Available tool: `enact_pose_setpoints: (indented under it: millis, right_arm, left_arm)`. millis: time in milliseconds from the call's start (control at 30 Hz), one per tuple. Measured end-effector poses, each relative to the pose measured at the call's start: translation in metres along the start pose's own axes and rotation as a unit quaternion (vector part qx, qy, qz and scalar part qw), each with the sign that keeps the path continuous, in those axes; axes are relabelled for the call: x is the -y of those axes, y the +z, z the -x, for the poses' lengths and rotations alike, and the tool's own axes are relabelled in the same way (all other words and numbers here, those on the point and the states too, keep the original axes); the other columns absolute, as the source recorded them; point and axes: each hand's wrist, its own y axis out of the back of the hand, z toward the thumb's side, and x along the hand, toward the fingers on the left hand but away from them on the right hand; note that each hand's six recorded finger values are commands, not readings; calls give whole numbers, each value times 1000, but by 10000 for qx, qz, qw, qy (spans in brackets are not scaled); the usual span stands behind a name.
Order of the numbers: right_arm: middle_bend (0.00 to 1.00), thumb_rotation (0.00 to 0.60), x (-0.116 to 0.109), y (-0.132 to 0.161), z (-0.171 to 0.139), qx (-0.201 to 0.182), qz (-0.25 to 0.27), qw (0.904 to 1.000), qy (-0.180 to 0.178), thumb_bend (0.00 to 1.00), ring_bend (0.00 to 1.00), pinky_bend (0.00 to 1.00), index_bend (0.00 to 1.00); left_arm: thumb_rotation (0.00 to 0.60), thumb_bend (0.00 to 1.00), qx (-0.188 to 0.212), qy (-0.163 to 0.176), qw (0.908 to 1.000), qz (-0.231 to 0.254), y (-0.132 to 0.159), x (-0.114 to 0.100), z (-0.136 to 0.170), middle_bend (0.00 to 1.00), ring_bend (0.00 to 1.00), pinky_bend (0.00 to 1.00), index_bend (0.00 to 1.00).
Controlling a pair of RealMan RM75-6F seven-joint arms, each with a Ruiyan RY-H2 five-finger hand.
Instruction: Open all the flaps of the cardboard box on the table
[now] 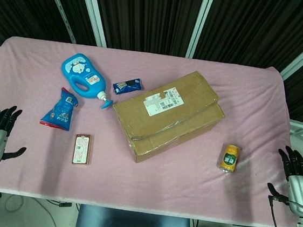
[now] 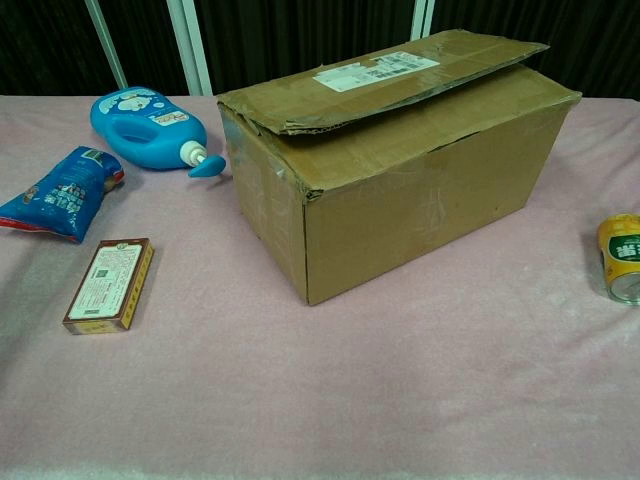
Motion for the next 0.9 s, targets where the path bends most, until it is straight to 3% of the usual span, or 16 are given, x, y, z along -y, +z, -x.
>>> enact_pose_setpoints:
  millis: [467, 667, 900]
  right_arm:
    - [0, 600, 0, 1, 0, 7, 28, 10000, -13, 294, 0, 208, 0]
    - [0, 600, 3, -4, 1, 122, 60, 9999, 45, 294, 0, 208, 0]
    - [0, 600, 4, -8, 3, 241, 151, 9996, 52, 294, 0, 208, 0]
  left_arm:
    - [600, 166, 180, 57, 9998, -113, 5, -3, -1, 0, 0, 0, 0]
    - [600, 292, 786, 172, 9958, -437, 28, -11, -5, 0, 0, 0, 0]
    - [600, 468, 1701, 140, 9820, -815, 83, -25, -27, 0, 0, 0, 0]
